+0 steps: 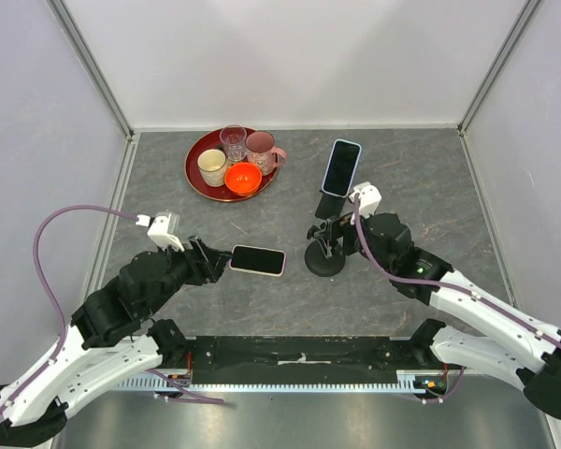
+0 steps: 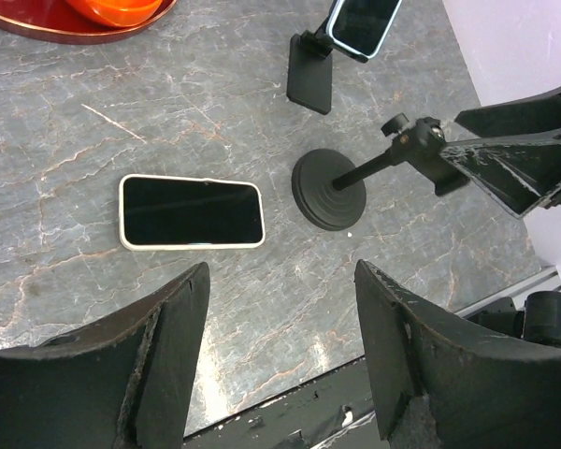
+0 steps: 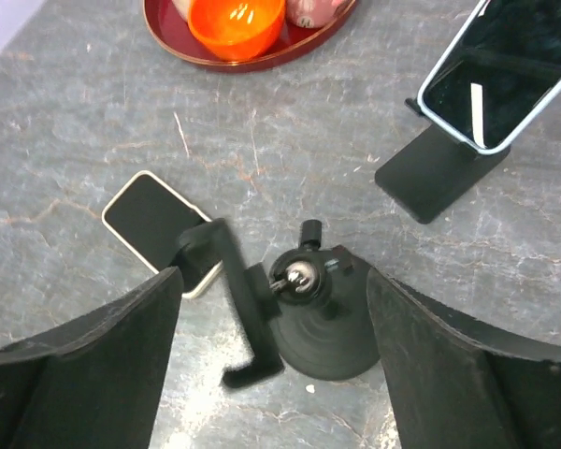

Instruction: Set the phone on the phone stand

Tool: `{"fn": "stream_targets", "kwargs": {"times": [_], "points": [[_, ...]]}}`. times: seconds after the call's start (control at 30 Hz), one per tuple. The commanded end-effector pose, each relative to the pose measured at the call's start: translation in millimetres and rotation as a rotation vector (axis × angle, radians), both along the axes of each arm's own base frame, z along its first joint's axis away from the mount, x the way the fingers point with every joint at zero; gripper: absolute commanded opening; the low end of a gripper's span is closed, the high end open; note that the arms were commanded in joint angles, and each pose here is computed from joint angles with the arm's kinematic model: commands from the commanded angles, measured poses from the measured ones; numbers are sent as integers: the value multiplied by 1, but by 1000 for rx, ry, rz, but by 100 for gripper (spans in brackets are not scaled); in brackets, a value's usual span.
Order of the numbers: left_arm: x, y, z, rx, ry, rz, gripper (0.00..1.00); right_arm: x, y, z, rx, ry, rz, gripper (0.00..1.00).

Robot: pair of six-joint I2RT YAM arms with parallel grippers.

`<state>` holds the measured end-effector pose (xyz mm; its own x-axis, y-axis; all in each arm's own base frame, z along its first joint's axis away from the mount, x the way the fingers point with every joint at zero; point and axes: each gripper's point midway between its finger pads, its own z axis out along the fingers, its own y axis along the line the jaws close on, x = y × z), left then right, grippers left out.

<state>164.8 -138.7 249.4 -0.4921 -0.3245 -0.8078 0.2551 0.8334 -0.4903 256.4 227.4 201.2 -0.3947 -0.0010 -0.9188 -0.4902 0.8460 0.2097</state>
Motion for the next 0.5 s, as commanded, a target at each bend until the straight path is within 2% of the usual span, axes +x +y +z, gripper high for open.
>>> {"fn": "stream_targets", "kwargs": {"times": [0.0,0.03,0.17,0.2,0.3,0.33,0.47], "points": [[4,-1,18,-21,-65,-5,70,-2,-11,42,32,-65,-42,93],[4,-1,19,-19,-71,-5,70,-3,-13,51,15,-62,-44,98],[6,1,20,-19,-81,8,68,3,-3,76,-62,-69,4,98],[7,4,22,-26,-87,24,68,2,6,78,-84,-69,65,98],[3,12,32,-82,-117,48,67,14,40,88,-127,-68,169,98],[-1,17,37,-115,-141,51,67,20,66,89,-135,-46,240,98],[-12,30,46,-175,-170,55,67,41,125,63,-202,24,343,98]]}}
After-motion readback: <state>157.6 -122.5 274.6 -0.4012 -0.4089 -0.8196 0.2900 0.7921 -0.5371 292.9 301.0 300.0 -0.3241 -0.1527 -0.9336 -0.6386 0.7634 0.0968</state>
